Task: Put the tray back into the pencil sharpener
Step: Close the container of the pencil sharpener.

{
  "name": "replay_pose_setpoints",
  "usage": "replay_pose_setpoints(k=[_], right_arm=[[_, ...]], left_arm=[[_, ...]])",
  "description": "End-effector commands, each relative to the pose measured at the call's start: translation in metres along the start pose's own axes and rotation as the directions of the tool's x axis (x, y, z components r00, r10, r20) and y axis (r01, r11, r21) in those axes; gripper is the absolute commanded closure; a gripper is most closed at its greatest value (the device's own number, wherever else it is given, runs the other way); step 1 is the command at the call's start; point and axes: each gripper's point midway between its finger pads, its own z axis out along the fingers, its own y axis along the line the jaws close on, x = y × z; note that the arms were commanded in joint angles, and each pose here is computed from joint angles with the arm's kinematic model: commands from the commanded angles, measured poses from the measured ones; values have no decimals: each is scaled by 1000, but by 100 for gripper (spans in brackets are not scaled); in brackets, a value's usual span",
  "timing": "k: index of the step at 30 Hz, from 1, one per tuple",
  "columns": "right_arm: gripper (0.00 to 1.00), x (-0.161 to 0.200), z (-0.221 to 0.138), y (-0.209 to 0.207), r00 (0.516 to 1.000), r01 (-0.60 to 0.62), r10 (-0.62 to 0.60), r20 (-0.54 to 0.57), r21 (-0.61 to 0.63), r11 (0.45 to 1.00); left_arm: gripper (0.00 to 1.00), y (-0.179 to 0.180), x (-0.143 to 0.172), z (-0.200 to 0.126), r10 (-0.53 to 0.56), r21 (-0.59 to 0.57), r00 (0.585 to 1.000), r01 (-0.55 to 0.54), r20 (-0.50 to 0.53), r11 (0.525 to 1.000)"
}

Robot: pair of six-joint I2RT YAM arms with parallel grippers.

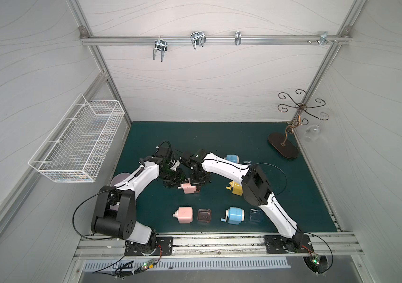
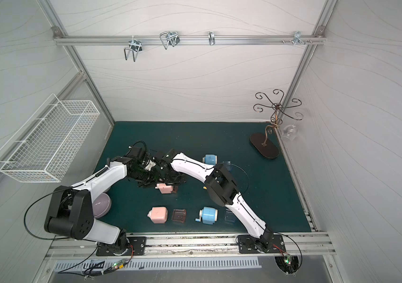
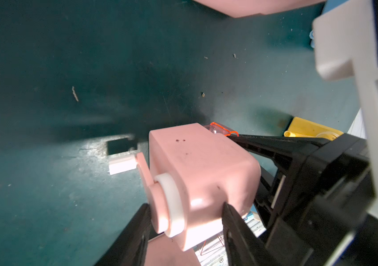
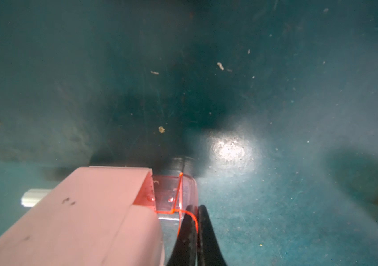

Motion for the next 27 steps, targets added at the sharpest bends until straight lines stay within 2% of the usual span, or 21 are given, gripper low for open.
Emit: replay_pose_setpoints(k=[1,18,27], right_arm=[[100,2,-20,24,1000,11,-9,21,-91,996],[100,1,-27,25,999,16,-14,29,-102,995],[96,-2,-33,21,999,11,-7,40,-103,995]], left_arm=[[47,0,0,4,11,-10,1000,-11,-12,1000],[47,0,0,5,11,-10,1000,-11,-14,1000],[47,0,0,4,12,-12,1000,-13,-13,1000]])
